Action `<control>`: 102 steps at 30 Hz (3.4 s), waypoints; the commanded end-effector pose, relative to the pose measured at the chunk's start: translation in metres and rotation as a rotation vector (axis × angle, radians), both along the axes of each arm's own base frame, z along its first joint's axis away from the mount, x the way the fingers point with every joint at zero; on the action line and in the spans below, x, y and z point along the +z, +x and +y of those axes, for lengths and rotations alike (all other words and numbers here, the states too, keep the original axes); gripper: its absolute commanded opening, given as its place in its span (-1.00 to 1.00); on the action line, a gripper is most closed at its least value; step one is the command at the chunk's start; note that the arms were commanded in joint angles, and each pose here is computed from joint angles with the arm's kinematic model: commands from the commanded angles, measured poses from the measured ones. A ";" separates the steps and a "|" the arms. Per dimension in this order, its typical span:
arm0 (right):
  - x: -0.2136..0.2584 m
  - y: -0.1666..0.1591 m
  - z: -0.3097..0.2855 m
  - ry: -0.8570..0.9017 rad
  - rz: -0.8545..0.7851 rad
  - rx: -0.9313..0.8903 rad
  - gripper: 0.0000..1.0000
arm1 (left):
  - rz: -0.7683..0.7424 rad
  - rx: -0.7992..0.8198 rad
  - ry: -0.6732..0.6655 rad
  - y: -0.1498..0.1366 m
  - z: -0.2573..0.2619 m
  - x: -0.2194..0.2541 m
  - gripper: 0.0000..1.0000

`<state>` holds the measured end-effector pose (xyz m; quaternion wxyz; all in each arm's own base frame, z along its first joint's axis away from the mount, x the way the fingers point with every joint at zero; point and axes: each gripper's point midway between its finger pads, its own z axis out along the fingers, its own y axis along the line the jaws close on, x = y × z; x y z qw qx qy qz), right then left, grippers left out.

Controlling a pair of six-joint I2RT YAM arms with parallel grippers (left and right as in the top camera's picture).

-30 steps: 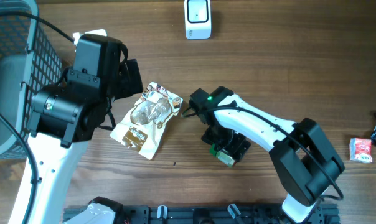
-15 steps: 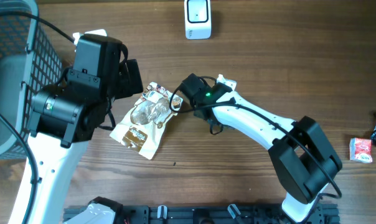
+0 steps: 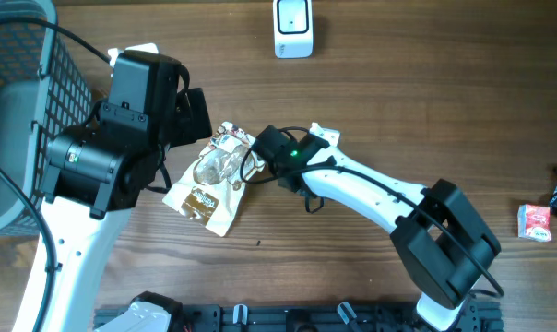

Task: Scan the item barcode

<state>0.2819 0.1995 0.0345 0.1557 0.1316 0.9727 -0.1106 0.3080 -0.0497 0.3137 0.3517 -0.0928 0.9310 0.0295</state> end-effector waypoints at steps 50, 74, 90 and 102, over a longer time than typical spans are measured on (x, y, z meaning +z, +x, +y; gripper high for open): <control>-0.020 0.035 -0.025 0.543 0.496 0.058 1.00 | 0.094 -0.006 0.036 0.017 -0.004 -0.029 1.00; 0.058 0.026 -0.042 0.380 0.579 0.091 0.99 | 0.105 -0.006 0.039 0.014 -0.004 -0.030 1.00; -0.001 -0.010 -0.022 0.332 0.631 0.153 1.00 | 0.113 0.042 0.125 0.010 0.013 -0.029 1.00; -0.003 -0.013 -0.023 0.327 0.637 0.108 1.00 | 0.124 0.042 0.129 0.008 0.014 -0.031 1.00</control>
